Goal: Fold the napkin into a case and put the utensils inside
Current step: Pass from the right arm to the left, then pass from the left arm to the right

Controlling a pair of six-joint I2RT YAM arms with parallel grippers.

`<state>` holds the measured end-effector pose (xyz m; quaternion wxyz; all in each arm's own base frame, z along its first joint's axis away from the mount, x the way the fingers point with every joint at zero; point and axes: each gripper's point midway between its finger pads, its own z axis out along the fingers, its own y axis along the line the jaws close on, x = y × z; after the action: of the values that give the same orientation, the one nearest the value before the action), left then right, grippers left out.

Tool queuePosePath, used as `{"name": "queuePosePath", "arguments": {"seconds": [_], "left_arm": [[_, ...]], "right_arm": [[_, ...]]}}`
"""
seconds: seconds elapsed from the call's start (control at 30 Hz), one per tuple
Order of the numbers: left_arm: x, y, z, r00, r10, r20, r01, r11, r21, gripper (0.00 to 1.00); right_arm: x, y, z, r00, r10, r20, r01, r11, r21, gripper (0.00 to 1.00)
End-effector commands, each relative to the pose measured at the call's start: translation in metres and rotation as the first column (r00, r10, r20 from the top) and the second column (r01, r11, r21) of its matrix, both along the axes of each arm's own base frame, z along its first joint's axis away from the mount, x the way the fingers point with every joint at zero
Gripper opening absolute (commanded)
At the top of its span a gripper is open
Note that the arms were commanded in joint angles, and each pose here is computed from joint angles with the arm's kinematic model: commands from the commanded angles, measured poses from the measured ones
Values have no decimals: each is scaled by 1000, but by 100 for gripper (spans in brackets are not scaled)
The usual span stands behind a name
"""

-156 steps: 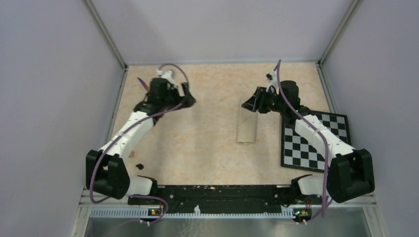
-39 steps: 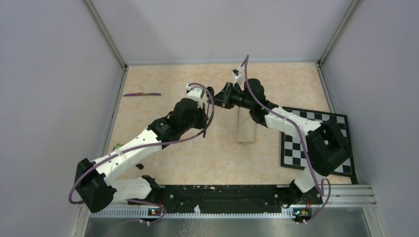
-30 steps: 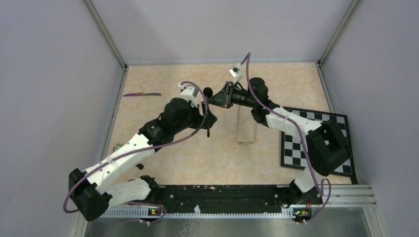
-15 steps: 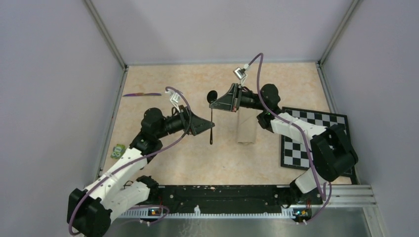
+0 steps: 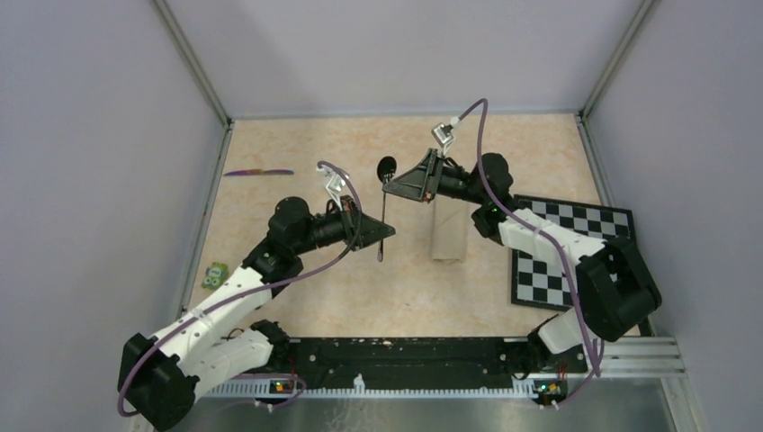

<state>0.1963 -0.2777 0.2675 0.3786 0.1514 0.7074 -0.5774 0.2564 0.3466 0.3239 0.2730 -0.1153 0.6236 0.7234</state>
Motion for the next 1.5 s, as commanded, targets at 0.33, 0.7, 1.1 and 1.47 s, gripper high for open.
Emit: {"name": "queuePosePath", "arguments": {"seconds": [0.33, 0.7, 1.1, 1.47], "left_arm": [[39, 28, 6, 953, 244, 182, -278, 941, 195, 0], [34, 26, 5, 956, 232, 177, -265, 945, 191, 0], [34, 24, 4, 957, 226, 180, -260, 946, 193, 0], [33, 23, 2, 959, 224, 175, -257, 946, 197, 0]], "right_arm": [[16, -11, -17, 898, -393, 197, 434, 722, -538, 45], [14, 18, -12, 908, -343, 242, 419, 725, -547, 31], [12, 28, -12, 906, -342, 249, 423, 720, -551, 26], [20, 27, -19, 896, -371, 245, 443, 702, -557, 0]]}}
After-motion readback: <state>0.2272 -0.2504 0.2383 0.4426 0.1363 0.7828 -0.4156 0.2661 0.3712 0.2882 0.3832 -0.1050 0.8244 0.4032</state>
